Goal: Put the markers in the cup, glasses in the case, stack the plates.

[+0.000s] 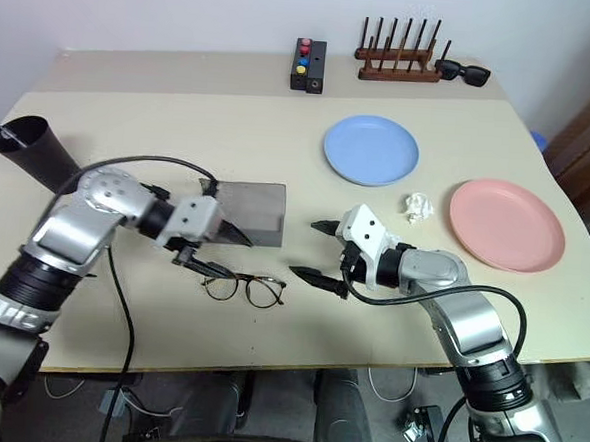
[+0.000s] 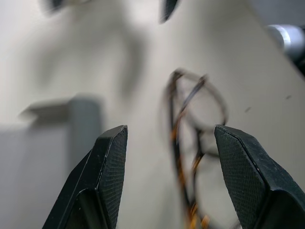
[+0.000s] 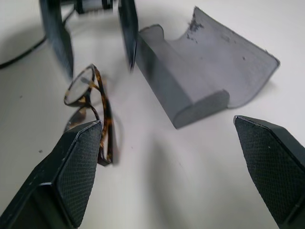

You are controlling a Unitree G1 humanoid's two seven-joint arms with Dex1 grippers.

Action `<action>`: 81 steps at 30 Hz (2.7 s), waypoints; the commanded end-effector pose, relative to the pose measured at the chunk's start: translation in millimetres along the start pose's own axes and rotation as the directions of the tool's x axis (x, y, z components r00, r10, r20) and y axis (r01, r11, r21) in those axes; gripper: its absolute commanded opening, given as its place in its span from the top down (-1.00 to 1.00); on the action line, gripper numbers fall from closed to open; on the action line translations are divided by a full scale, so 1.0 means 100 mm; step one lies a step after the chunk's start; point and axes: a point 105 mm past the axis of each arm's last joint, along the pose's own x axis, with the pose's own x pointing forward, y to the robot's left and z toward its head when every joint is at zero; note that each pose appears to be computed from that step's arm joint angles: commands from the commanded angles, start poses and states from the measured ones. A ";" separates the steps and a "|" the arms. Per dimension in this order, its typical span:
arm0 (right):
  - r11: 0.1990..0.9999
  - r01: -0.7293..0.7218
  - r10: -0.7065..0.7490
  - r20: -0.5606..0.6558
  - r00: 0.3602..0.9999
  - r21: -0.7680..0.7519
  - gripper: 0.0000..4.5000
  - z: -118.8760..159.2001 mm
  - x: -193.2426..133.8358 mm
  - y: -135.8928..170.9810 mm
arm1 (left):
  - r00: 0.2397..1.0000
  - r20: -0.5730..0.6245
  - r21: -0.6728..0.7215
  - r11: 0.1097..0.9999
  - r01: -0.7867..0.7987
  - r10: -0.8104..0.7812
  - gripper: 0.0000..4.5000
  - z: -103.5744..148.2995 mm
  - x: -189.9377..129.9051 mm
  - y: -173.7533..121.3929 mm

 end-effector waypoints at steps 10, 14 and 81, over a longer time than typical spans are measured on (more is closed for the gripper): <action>0.999 0.049 -0.049 0.030 0.998 -0.019 -1.00 0.10 -0.06 0.05 | 0.991 -0.102 0.063 0.994 0.094 -0.087 -0.30 -0.14 0.16 -0.05; 0.998 0.054 -0.053 0.028 0.998 -0.015 -1.00 0.09 -0.06 0.05 | 0.990 -0.103 0.059 0.993 0.100 -0.093 -0.30 -0.16 0.13 -0.06; 0.999 0.039 -0.037 0.054 0.998 -0.035 -1.00 0.11 0.04 -0.01 | 0.788 0.047 -0.005 0.789 -0.615 0.614 -0.04 -0.03 -0.90 1.31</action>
